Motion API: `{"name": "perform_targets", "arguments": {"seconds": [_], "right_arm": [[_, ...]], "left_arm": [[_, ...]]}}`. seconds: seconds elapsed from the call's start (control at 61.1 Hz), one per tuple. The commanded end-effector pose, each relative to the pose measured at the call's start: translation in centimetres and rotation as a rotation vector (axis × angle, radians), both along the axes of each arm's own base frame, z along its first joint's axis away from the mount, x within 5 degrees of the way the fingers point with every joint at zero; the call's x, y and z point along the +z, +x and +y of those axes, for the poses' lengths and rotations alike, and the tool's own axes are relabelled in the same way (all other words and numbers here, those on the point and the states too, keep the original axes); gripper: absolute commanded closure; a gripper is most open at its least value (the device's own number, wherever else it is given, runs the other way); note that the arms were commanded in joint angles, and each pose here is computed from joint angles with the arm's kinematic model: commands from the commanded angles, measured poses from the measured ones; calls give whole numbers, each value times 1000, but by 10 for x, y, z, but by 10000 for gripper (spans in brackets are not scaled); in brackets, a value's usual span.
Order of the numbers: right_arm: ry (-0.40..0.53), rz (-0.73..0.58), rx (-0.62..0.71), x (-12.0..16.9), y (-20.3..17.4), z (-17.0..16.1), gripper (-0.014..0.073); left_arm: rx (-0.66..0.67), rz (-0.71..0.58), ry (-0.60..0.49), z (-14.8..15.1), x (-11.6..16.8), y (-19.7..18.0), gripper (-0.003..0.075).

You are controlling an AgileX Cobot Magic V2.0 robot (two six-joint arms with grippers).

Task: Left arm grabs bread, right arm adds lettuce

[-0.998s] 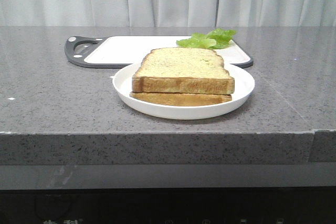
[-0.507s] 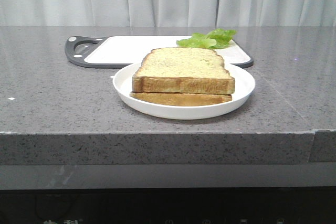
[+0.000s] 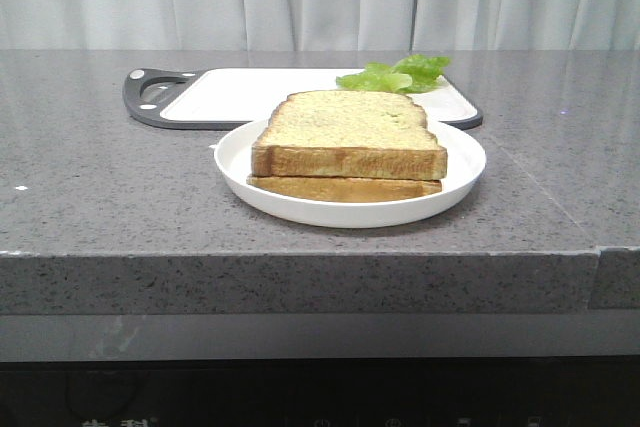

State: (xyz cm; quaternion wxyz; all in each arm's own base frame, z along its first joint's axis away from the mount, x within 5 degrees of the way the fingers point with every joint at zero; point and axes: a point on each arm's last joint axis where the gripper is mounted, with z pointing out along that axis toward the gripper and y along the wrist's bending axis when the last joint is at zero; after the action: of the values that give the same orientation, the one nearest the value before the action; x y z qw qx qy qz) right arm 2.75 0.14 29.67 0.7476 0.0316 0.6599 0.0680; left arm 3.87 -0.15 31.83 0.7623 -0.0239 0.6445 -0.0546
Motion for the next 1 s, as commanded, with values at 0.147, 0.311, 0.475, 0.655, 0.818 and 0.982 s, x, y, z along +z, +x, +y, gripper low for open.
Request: {"name": "perform_targets", "arguments": {"seconds": [0.147,0.311,0.475,0.655,0.818,0.982], "right_arm": [[-37,32,-20,53,10,-1,662],[-47,155,-20,52,36,0,662],[-50,233,-18,45,54,1,662],[-54,291,-17,40,64,1,660],[-93,376,-16,42,73,1,528],[-103,425,-14,47,82,1,238]], "left_arm": [[2,149,7,-1,48,22,741],[1,282,11,-1,46,42,741],[0,320,11,-2,42,51,741],[0,349,12,-2,39,56,740],[0,389,13,-2,40,62,627],[-18,482,-16,-4,40,74,351]]}}
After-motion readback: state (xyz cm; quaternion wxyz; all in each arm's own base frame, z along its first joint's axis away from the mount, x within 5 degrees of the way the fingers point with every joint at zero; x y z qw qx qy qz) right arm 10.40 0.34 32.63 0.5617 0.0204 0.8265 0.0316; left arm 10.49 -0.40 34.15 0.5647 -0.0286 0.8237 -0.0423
